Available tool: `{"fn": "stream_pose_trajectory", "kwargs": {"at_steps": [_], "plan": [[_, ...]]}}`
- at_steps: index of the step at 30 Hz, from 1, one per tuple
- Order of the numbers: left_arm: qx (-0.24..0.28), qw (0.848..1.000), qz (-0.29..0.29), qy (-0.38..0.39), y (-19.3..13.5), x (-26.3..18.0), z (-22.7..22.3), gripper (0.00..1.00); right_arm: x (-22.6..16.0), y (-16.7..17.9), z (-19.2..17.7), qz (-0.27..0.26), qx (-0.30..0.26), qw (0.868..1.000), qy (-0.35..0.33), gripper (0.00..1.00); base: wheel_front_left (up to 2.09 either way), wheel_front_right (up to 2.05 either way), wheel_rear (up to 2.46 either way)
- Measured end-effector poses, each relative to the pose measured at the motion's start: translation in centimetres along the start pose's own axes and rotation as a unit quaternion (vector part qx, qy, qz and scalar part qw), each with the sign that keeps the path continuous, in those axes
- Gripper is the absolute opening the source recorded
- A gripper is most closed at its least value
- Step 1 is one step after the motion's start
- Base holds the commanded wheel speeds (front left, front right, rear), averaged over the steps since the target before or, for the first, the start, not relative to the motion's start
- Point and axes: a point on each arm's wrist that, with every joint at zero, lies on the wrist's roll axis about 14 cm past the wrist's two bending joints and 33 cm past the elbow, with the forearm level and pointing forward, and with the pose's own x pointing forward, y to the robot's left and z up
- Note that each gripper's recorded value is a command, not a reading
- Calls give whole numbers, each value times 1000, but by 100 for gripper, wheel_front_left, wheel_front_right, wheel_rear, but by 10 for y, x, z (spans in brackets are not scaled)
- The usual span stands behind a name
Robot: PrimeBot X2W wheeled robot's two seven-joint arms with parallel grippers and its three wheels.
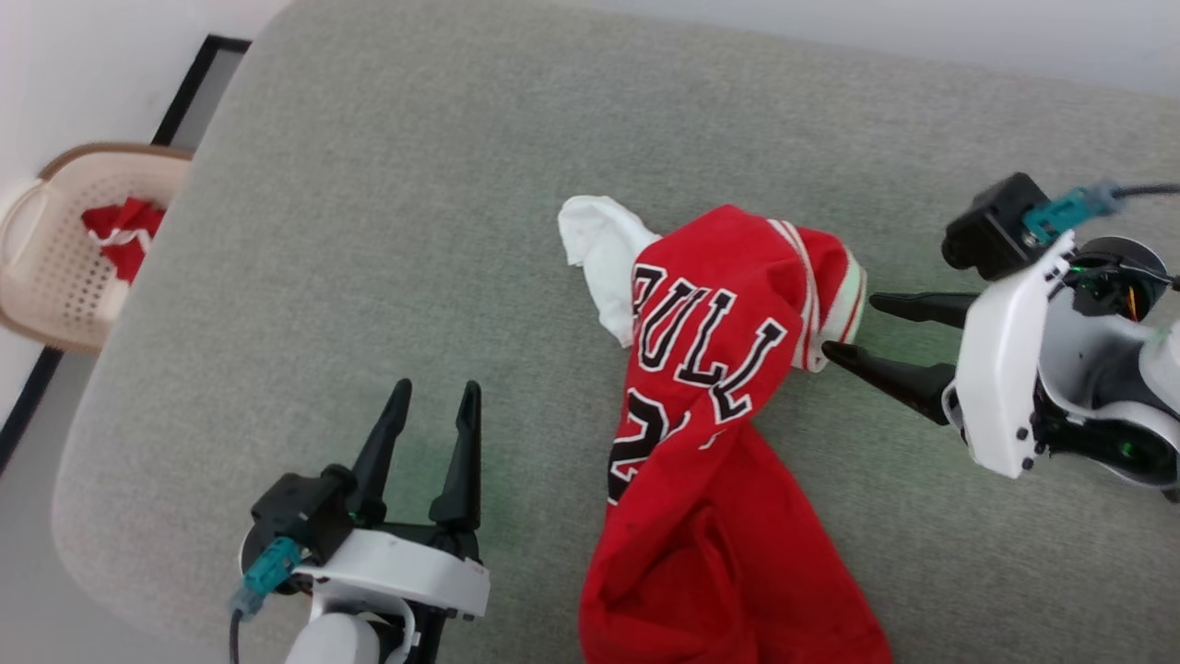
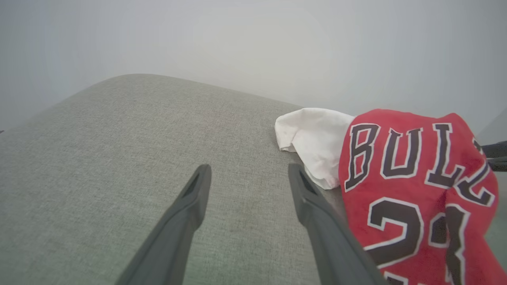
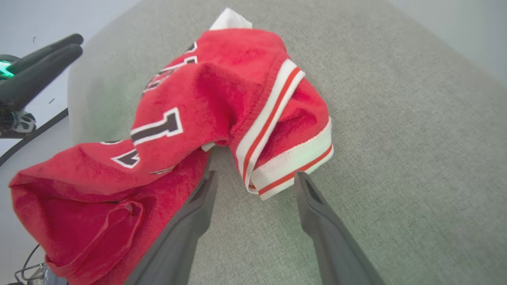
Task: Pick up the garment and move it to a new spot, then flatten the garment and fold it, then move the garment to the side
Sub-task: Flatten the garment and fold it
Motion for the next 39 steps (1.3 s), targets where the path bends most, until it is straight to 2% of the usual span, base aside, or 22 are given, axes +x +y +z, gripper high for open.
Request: {"fn": "stream_pose_trajectory", "kwargs": {"at_steps": [7,15,16,17,18,22,27,34,39], "plan": [[-7,1000,22,5,11,-3,-2,100,26,-25,-26,-19,10,997,78,100,0,0,0],[-9,999,33,15,16,-1,-8,100,55,-24,-30,-4,29,997,78,100,0,0,0],[-8,999,32,15,15,0,-8,100,58,-21,-29,0,31,997,73,57,0,0,0],[-8,999,31,15,15,2,-8,100,61,-20,-28,3,34,997,68,26,0,0,0],[-8,999,31,15,14,3,-8,100,64,-19,-27,4,37,997,62,0,0,0,0],[-8,999,30,15,14,7,-9,100,67,-25,-20,-5,35,999,37,0,0,0,0],[-7,999,34,11,16,8,-7,100,46,-57,-9,-60,6,998,6,0,0,0,0],[-7,1000,21,9,9,9,-7,100,-11,-98,-11,-142,-19,990,-3,0,0,0,0],[-8,1000,10,1,2,12,-2,100,-68,-137,-7,-227,-60,972,8,0,0,0,0]]}}
